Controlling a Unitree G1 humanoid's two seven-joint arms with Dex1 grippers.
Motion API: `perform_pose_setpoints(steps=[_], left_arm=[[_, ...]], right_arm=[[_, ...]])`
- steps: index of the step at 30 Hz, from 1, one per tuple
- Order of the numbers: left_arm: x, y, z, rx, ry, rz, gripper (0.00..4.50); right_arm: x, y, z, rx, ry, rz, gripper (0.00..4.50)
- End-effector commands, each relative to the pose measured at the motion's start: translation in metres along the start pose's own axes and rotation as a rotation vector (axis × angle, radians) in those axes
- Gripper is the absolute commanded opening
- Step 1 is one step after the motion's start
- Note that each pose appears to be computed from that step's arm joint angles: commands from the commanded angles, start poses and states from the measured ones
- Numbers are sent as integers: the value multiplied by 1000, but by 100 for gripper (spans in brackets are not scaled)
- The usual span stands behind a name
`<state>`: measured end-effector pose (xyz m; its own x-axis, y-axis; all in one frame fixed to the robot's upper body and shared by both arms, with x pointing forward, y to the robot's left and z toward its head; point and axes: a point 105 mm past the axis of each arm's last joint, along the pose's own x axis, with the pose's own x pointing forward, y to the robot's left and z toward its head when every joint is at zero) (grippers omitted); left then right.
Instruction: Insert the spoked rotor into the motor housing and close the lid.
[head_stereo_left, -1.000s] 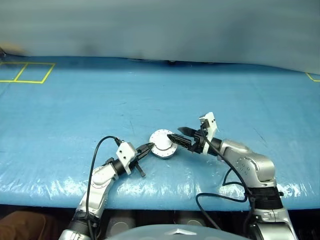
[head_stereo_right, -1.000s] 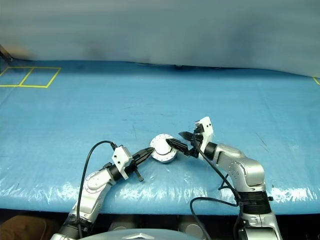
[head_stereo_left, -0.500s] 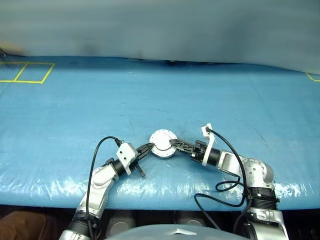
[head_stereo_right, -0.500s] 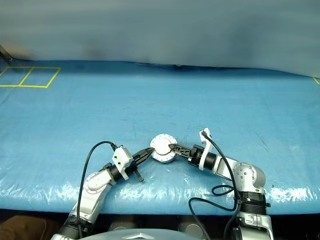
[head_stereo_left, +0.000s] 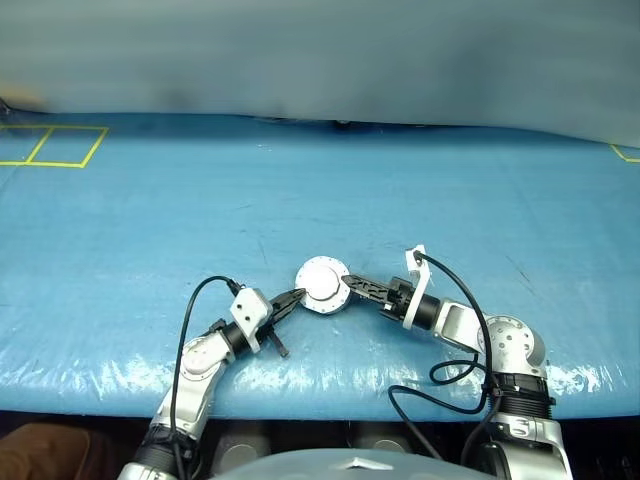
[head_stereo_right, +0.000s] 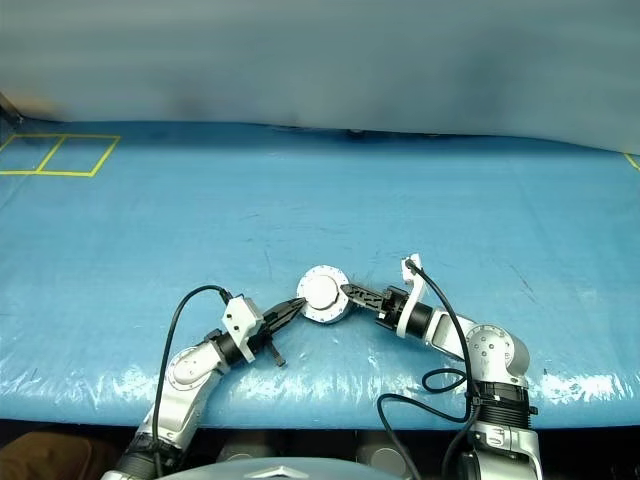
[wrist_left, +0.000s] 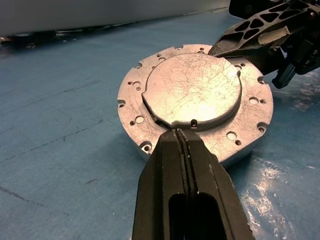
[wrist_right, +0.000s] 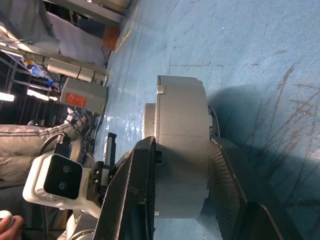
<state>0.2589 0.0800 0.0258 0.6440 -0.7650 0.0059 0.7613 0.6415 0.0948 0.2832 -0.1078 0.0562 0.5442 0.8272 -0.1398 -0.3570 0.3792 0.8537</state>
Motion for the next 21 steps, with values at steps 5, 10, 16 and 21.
perform_pose_setpoints(steps=[5, 10, 16, 21], left_arm=[[1, 19, 23, -419, -214, 185, 0], [-7, 44, 37, -507, -356, 367, 18], [-4, 35, 57, -807, -526, 248, 194], [-1, 24, 59, -892, -516, 167, 359]], right_arm=[[-5, 9, 45, 104, -280, 73, 111], [-12, 13, 68, 161, -456, 106, 111], [-18, 33, 75, 159, -493, 233, 111], [-16, 55, 73, 142, -468, 334, 111]])
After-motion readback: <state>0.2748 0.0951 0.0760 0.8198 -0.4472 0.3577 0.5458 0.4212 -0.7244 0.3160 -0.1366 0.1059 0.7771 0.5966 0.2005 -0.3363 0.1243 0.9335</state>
